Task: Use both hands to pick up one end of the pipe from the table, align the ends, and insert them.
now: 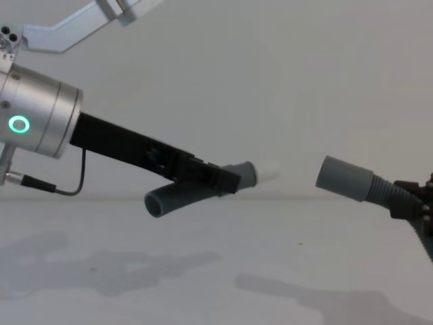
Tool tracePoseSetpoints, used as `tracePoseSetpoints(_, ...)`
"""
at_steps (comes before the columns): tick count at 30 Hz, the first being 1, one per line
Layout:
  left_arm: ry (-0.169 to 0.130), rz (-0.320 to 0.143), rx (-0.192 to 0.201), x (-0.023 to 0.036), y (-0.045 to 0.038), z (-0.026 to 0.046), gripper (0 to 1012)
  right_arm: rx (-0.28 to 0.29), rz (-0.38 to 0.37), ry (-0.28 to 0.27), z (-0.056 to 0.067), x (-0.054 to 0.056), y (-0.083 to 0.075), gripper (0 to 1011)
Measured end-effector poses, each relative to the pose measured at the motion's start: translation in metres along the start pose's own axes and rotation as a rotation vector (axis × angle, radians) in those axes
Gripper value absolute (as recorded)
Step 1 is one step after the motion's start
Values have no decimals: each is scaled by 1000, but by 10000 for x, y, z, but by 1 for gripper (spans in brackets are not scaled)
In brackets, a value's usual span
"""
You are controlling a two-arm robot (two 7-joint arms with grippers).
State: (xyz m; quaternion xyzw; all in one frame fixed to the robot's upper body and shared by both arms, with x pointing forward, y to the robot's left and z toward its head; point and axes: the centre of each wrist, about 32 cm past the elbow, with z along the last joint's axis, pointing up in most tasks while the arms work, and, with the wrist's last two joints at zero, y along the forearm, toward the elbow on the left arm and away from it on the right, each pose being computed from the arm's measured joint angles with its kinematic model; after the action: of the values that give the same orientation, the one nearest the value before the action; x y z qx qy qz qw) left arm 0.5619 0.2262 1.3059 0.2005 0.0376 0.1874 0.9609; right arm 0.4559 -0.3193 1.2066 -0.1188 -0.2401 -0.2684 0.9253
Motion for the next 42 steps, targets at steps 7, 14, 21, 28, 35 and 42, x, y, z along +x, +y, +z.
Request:
tracePoseSetpoints(7,9,-73,28,56,31,29,348,14,22,-59,-35,30,-52,93)
tracePoseSetpoints(14,16,-133,48,99,46,61,348,21,37,-118,-58,48,-89,94)
tracePoseSetpoints(21,13,-182,62,132,40,106,348,31,49,-185,-83,53,-116,93)
tracePoseSetpoints(28,10,-226,68,161,22,150,348,29,53,-219,-102,39,-118,93)
tracePoseSetpoints(35,14,-258,74,182,4,177,348,20,45,-239,-112,19,-104,93)
tracePoseSetpoints(42,27,-282,83,198,-10,185,348,1,12,-252,-122,-19,-65,94)
